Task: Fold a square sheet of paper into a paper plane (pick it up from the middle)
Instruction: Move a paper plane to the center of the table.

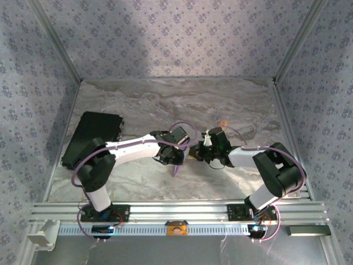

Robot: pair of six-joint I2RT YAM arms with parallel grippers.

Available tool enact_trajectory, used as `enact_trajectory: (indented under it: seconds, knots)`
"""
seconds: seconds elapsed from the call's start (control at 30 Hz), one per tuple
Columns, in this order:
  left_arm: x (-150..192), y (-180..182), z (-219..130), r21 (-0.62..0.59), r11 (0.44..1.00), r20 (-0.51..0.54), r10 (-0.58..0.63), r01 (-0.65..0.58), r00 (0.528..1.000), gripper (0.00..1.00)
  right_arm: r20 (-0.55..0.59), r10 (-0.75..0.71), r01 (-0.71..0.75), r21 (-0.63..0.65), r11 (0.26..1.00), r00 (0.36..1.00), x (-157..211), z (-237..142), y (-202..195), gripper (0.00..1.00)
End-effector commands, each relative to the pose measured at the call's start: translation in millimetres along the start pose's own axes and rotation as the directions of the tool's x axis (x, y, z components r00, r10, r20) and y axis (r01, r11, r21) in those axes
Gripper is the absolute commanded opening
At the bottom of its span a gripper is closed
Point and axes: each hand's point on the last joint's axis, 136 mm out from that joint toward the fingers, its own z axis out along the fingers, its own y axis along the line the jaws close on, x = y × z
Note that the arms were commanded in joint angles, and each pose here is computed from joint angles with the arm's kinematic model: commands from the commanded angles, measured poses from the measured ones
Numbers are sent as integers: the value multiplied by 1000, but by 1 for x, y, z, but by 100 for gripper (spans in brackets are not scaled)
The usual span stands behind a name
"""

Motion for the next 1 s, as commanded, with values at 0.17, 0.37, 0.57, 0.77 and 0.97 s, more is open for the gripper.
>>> enact_trajectory:
  seconds: [0.17, 0.37, 0.57, 0.77, 0.97]
  knots:
    - [-12, -5, -9, 62, 998, 59, -22, 18, 998, 43, -7, 29, -29, 27, 999, 1000, 2, -2, -16, 6]
    - [-14, -15, -7, 161, 986, 50, -44, 35, 998, 43, -8, 34, -34, 29, 999, 999, 1, -1, -18, 6]
    - [-11, -10, 2, 144, 988, 25, -51, 47, 998, 42, -10, 34, -33, 27, 999, 999, 1, -1, -17, 6]
    - [-11, -11, 5, 146, 988, 18, -49, 46, 999, 37, -8, 33, -33, 26, 999, 999, 1, -2, -17, 6]
    - [-9, -9, 12, 133, 990, -3, -47, 47, 999, 36, -6, 34, -34, 25, 999, 999, 0, -2, -17, 6]
